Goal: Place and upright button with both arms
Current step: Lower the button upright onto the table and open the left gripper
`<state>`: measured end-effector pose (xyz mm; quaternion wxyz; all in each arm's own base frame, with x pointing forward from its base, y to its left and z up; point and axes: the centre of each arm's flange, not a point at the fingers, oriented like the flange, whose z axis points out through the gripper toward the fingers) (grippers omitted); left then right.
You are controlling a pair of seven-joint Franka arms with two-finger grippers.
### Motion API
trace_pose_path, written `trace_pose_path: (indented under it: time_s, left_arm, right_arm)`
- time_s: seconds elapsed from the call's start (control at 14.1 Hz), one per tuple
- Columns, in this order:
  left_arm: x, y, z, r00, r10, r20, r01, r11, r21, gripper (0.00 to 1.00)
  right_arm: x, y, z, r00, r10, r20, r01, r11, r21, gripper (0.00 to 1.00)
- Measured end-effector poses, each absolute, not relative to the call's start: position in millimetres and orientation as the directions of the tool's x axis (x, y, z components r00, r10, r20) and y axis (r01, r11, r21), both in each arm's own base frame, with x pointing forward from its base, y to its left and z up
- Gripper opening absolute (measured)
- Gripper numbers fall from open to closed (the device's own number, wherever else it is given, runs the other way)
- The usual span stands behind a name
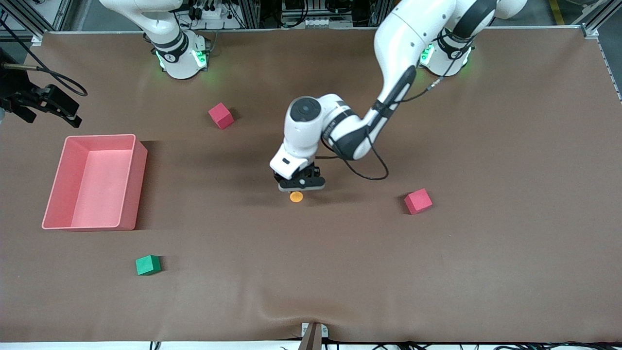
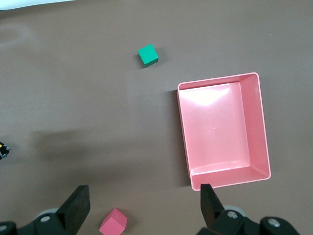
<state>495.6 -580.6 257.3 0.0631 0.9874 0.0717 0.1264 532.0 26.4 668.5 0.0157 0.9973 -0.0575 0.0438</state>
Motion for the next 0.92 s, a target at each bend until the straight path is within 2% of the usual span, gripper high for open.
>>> trace_pose_path:
  time_s: [0.5,0.92]
  left_arm:
    - [435,-619,212,0.849,0.227,0.477,0.211,-0.974,0.087,0.41]
    - [417,-623,175,0.78,0.229,0.583,0.217,-0.972,0.09,0.41]
  right_arm:
    - [532,26,668,0.99,-0.113,0.089,-0.116,-0.993,0.026,1.0]
    - [532,26,668,0.99,-0.114,0.088,-0.116,-0.993,0.027,1.0]
